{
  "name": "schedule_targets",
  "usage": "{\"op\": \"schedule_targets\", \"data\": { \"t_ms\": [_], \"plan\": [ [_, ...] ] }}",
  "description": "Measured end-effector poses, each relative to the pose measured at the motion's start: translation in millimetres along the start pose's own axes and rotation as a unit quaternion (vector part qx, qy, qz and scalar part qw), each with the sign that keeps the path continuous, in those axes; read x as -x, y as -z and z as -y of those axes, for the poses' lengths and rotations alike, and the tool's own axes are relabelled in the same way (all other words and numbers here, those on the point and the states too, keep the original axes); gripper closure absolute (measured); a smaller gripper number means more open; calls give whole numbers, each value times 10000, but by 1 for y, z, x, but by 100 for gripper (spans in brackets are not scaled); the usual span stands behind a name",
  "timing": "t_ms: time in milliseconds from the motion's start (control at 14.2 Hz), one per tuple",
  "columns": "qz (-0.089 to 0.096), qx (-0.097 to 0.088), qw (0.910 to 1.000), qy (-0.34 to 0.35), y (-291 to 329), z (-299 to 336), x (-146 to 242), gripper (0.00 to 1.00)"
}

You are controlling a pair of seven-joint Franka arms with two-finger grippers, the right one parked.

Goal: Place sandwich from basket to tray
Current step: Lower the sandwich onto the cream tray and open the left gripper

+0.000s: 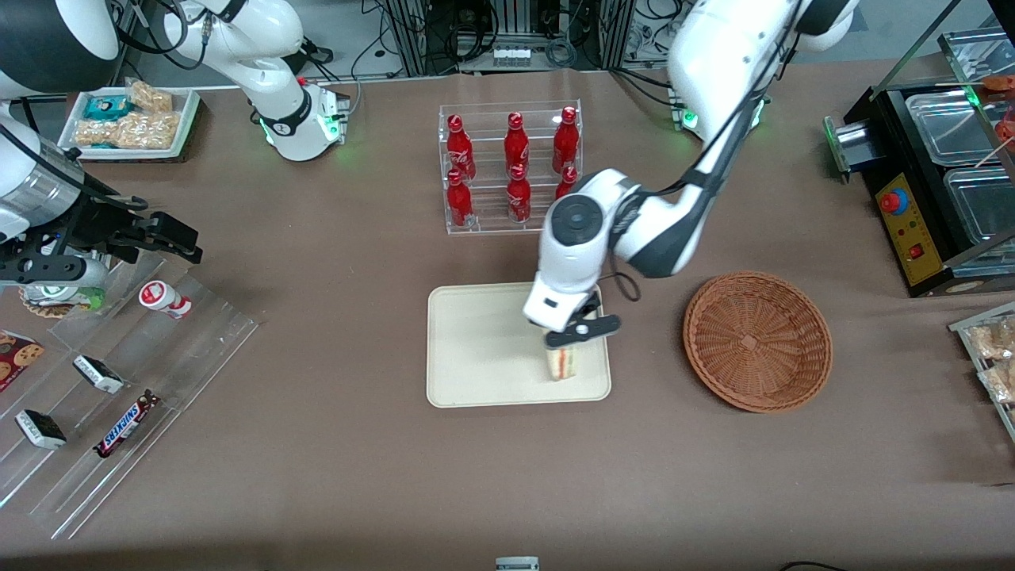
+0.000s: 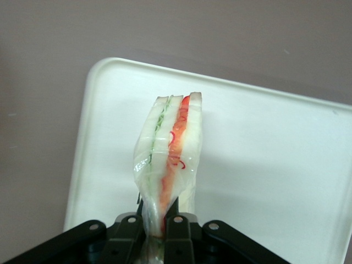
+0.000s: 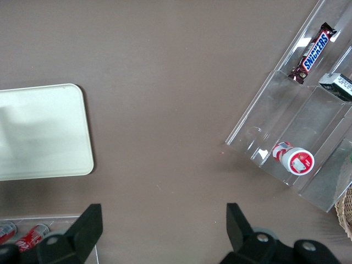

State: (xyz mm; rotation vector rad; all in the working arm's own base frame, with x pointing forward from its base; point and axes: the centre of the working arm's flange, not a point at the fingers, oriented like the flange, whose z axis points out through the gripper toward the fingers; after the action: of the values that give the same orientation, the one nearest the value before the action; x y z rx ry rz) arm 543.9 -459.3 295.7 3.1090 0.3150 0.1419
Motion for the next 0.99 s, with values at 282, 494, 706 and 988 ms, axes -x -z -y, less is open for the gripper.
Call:
{"op": "schedule_targets", "data": {
  "t_ms": [282, 494, 706, 988],
  "plan": [
    [-91, 93, 9984, -549, -25, -45, 26, 86],
    [-14, 18, 9976, -695, -51, -59, 43, 86],
    [-45, 38, 9980, -627, -50, -61, 39, 77],
    [-152, 75, 9987, -486, -10, -62, 26, 37]
  ]
}}
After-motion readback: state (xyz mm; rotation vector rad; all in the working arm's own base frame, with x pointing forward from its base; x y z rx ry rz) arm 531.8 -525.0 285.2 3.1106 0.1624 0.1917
